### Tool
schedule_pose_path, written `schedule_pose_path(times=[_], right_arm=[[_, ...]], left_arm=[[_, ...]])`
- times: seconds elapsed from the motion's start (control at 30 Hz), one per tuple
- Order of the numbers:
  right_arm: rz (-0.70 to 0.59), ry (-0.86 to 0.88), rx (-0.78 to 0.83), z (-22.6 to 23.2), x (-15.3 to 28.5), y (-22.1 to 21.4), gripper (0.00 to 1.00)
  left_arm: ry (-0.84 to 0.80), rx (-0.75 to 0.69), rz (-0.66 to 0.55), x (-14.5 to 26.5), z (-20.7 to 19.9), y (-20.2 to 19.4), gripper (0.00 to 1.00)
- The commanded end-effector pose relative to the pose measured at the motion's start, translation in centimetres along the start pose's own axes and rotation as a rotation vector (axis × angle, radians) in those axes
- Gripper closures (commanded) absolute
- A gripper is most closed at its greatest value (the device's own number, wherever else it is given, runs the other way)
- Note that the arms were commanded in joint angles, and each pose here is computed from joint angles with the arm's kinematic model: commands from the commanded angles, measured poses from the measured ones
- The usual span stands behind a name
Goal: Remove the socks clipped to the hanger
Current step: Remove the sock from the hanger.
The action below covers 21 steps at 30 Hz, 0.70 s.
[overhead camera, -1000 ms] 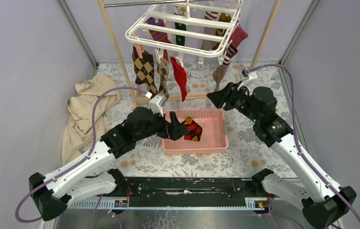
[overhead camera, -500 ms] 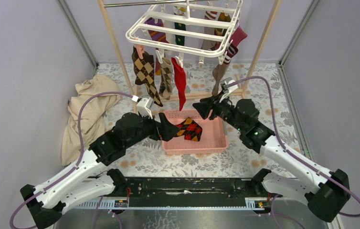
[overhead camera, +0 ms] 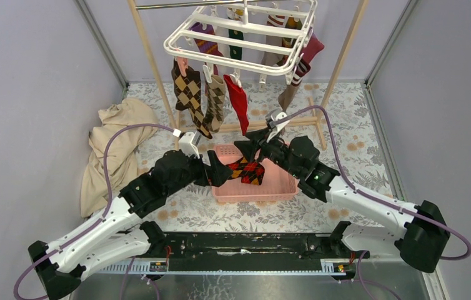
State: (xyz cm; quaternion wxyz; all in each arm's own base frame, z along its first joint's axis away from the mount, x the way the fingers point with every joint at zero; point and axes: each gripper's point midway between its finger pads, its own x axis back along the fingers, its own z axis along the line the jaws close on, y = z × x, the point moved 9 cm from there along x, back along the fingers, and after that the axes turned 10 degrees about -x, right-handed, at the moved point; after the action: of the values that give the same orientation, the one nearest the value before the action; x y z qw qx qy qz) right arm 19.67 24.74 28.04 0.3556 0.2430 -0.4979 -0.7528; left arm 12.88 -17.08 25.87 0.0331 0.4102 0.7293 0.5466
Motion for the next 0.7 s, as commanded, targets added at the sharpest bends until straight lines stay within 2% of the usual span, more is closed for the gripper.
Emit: schedule_pose_path(times=[0.0,0.23,0.37,0.67], right_arm=[[-0.167,-0.060,0.030,0.8,-1.5,3.8,0.43],[-0.209,-0.171,0.021,-0.1,-3.0,4.2,0.44],[-0.214,-0.163,0.016,0.0,-3.2,4.3,0.46],[-0.197,-0.218,0.022,-0.6,-1.2,3.8,0.44]], left_arm=[[0.021,0.004,-0.011,0.0,0.3,-0.2,0.01],[0.020,0.011,-0.007,0.1,0.3,-0.4,0.01],[0.019,0.014,-0.012,0.2,0.4,-0.4,0.01],[0.015,0.021,-0.004,0.1,0.4,-0.8,0.01]])
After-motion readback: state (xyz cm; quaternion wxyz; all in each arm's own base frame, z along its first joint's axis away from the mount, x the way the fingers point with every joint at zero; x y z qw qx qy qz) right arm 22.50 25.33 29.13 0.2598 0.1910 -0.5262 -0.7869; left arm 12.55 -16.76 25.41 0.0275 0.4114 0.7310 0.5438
